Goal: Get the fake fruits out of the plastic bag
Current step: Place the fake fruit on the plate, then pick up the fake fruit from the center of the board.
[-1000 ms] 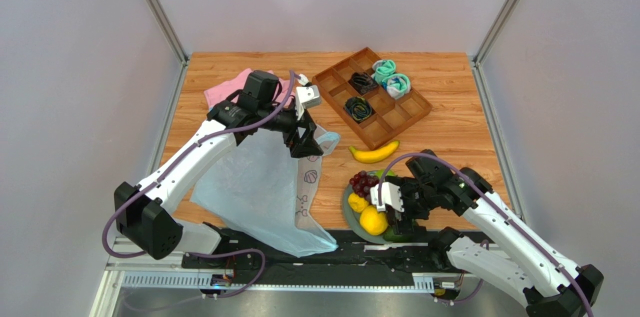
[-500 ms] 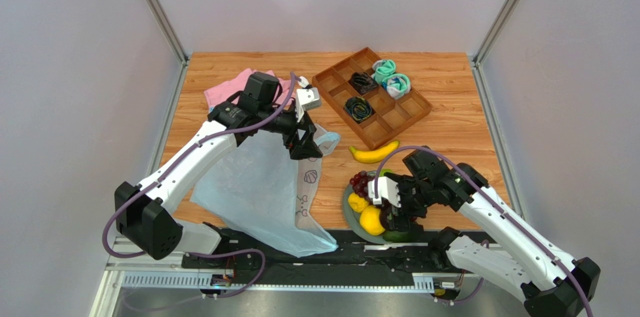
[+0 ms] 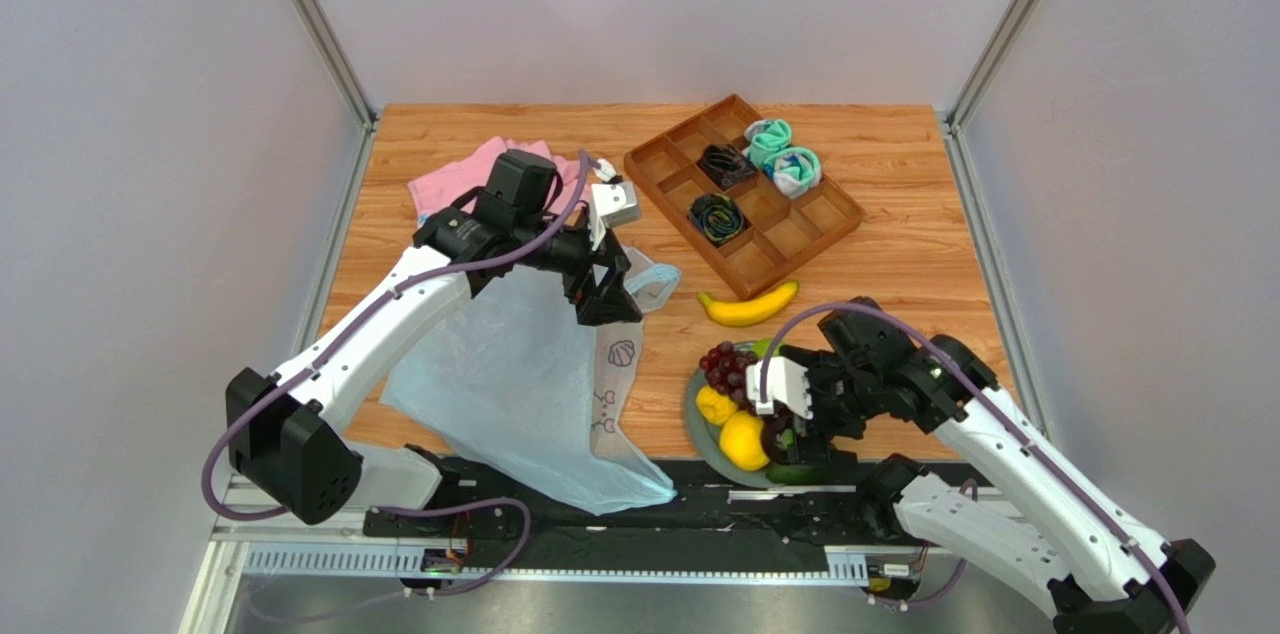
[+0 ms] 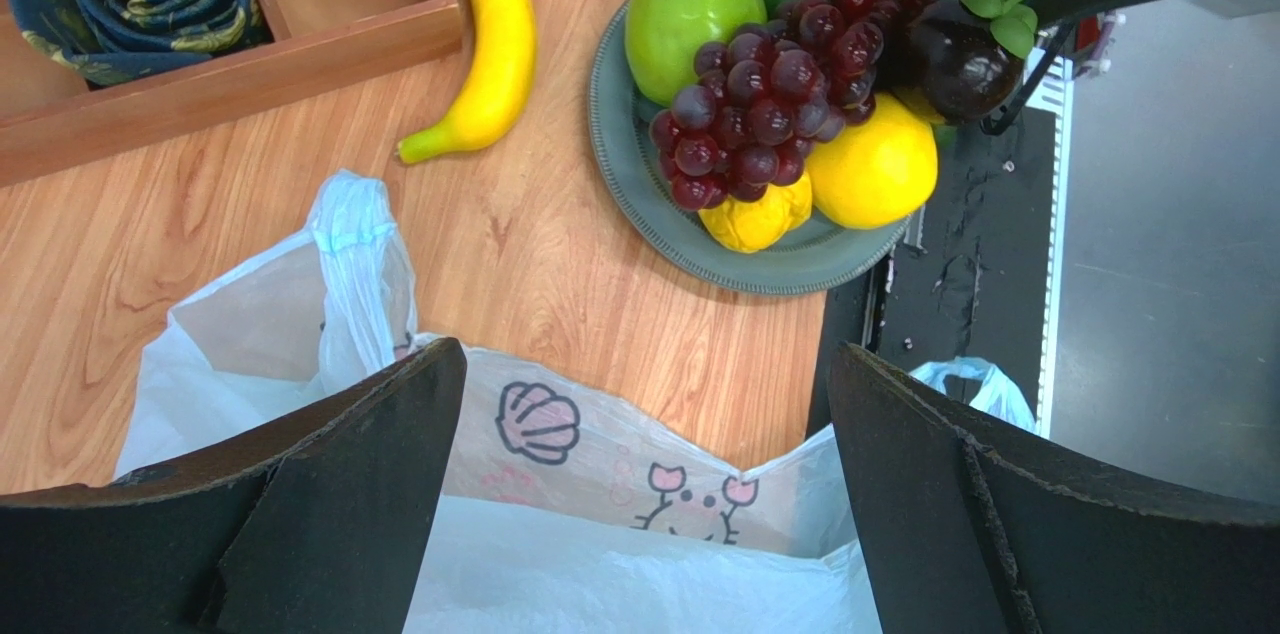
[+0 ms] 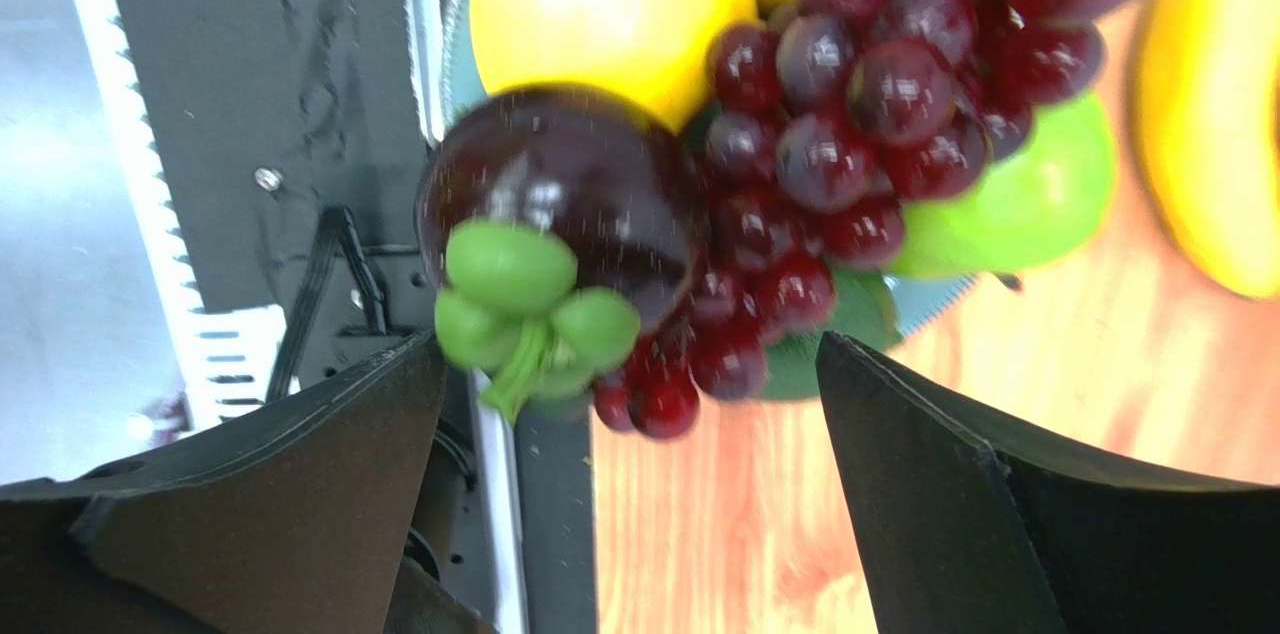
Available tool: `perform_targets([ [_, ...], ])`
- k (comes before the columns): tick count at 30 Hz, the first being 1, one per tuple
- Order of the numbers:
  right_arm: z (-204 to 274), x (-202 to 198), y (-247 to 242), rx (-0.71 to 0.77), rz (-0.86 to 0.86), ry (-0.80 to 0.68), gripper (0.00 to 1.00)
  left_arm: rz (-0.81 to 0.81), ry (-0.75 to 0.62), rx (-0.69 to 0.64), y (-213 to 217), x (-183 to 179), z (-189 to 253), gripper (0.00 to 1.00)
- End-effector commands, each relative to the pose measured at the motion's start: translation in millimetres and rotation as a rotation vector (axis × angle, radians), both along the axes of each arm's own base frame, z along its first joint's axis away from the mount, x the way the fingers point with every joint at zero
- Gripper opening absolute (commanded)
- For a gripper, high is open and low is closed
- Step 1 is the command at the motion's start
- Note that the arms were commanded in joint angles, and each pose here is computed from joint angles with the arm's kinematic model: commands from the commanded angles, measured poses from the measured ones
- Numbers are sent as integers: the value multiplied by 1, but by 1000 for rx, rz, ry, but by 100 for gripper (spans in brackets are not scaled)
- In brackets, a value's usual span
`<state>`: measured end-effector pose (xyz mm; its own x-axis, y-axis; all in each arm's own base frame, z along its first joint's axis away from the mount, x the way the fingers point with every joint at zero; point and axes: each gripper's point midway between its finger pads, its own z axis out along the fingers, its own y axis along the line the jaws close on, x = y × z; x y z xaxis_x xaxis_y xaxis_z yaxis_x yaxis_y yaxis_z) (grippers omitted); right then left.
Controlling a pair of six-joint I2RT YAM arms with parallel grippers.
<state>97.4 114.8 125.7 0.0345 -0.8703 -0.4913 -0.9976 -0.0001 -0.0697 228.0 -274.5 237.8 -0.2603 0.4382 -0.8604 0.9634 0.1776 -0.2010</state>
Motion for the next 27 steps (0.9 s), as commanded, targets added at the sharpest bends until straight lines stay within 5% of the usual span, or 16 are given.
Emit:
perform_targets([
  [1, 17, 7, -10, -16, 25, -118, 100, -41, -58, -35, 1, -7, 15, 99],
  [10, 35, 21, -33, -116, 7, -213, 100, -46, -74, -19, 6, -11, 16, 99],
  [16, 63, 55, -23, -27, -46, -259, 92, -50, -66, -15, 8, -15, 12, 99],
  [23, 86, 133, -9, 117, -219, -118, 76, -48, -94, -18, 7, -10, 23, 99],
  [27, 66, 181, -6, 110, -178, -97, 70, -29, -57, -37, 0, -4, 21, 98],
])
